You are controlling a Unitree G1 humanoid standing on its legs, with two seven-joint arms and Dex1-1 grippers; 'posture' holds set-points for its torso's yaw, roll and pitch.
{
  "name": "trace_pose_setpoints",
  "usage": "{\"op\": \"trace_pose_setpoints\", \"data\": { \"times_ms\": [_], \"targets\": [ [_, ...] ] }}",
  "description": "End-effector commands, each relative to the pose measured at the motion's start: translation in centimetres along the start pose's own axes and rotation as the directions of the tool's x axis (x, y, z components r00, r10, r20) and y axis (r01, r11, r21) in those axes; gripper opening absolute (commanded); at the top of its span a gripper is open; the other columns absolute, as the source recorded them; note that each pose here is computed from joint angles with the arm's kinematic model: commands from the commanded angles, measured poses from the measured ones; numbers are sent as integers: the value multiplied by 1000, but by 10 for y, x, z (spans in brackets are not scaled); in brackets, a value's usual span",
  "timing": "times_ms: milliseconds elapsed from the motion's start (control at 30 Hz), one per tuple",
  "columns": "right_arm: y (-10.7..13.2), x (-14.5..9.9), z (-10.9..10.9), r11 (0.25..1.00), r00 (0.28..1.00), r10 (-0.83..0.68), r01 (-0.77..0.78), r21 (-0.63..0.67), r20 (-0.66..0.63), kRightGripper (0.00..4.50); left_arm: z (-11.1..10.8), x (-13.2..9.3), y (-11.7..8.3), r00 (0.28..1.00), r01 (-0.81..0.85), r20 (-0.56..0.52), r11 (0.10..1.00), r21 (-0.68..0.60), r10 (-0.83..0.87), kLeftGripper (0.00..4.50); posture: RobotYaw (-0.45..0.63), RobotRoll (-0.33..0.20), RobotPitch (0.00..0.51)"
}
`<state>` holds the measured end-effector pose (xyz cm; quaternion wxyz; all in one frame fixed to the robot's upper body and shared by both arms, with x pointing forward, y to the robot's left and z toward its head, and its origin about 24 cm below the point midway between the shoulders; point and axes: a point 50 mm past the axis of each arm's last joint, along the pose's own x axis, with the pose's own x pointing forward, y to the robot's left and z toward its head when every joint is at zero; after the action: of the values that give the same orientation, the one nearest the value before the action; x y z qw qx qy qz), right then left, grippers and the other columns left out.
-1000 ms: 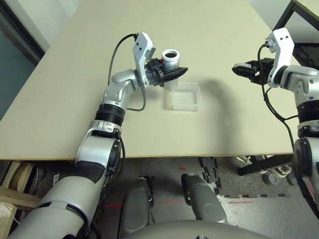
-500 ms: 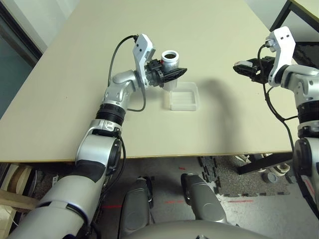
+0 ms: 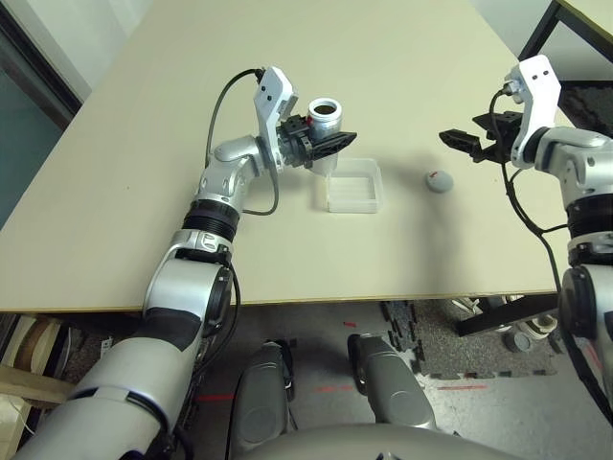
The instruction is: Pour the medicine from the bottle into the box.
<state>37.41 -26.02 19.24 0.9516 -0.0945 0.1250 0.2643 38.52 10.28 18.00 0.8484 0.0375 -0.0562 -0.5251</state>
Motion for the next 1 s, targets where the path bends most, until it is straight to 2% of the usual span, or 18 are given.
{"op": "trace_pose_setpoints", "data": {
  "times_ms": [33, 267, 433, 567, 1000],
  "targets": [
    [3, -8, 7, 994, 996, 84, -82, -69, 17, 4500, 2, -1, 3, 999, -3, -34, 1000, 29, 4, 2628, -295, 0, 135],
    [16, -27, 1, 956, 959, 276, -267, -121, 65, 4500, 3, 0, 4, 999, 1, -35, 999, 35, 0, 2628, -302, 0, 130],
    [34, -44, -10, 892, 893, 440, -421, -164, 98, 4500, 3, -2, 6, 999, -1, -39, 999, 37, 2, 2628, -307, 0, 127],
    [43, -46, -12, 886, 871, 460, -438, -152, 171, 4500, 2, -3, 7, 999, -4, -43, 999, 36, 5, 2628, -310, 0, 125],
    [50, -36, -22, 889, 877, 453, -433, -149, 157, 4500, 5, -6, 11, 999, -17, -50, 999, 43, 19, 2628, -296, 0, 125]
  ]
}}
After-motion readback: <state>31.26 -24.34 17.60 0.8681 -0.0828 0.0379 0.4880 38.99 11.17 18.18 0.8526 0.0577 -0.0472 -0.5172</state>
